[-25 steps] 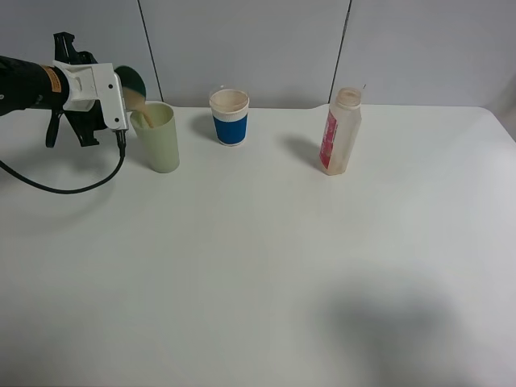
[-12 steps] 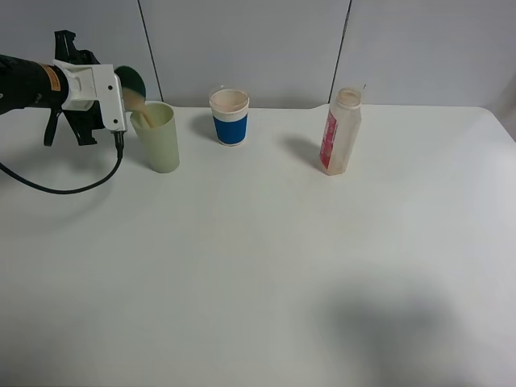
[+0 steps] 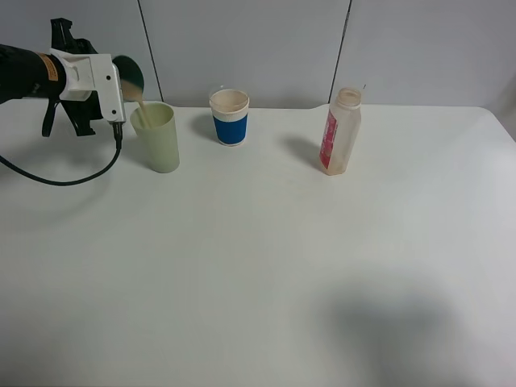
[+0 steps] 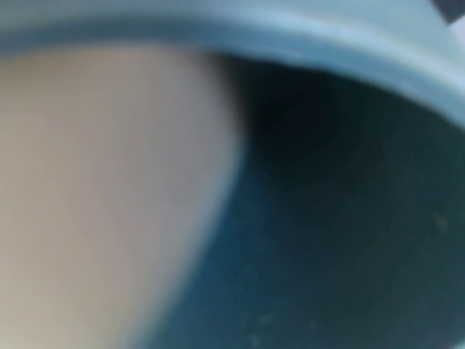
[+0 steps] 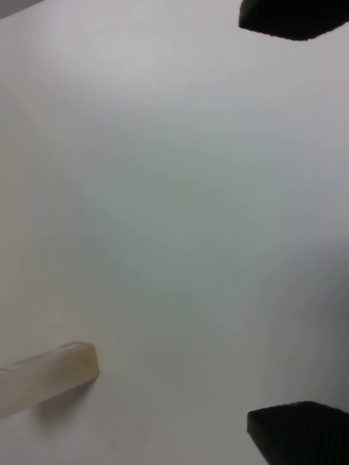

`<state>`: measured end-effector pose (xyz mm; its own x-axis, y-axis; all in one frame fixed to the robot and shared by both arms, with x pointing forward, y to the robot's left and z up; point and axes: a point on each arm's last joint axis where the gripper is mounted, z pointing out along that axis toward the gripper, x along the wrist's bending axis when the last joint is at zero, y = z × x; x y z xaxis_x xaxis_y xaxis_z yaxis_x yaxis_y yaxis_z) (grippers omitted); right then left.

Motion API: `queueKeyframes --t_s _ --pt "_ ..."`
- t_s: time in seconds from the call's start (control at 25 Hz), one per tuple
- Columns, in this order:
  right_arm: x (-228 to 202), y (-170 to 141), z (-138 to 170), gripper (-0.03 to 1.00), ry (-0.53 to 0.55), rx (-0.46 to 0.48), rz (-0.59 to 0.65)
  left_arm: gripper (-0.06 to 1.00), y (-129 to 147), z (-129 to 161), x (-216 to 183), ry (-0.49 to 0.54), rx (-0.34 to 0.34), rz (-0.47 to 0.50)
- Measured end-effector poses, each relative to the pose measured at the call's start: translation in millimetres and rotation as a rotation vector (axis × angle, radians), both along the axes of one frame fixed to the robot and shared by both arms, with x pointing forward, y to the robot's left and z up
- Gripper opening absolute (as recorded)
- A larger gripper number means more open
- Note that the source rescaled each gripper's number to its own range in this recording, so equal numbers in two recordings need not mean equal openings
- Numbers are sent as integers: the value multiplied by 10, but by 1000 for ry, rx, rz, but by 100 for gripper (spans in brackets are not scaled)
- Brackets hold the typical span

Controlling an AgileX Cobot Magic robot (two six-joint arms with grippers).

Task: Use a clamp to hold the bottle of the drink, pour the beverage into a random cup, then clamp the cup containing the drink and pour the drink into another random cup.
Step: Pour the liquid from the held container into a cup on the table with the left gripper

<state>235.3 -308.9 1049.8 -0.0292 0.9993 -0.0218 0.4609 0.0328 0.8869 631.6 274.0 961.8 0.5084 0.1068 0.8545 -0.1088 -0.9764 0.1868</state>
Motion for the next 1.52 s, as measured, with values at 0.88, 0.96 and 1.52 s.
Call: queueKeyframes --t_s 0.88,0.96,1.52 --pt "0 0 0 100 0 0 0 0 -62 54 -13 -27 61 -54" --pt "0 0 0 100 0 0 0 0 -62 54 -13 -29 71 -60" --pt "0 0 0 100 0 0 0 0 -62 149 -31 -65 123 -88"
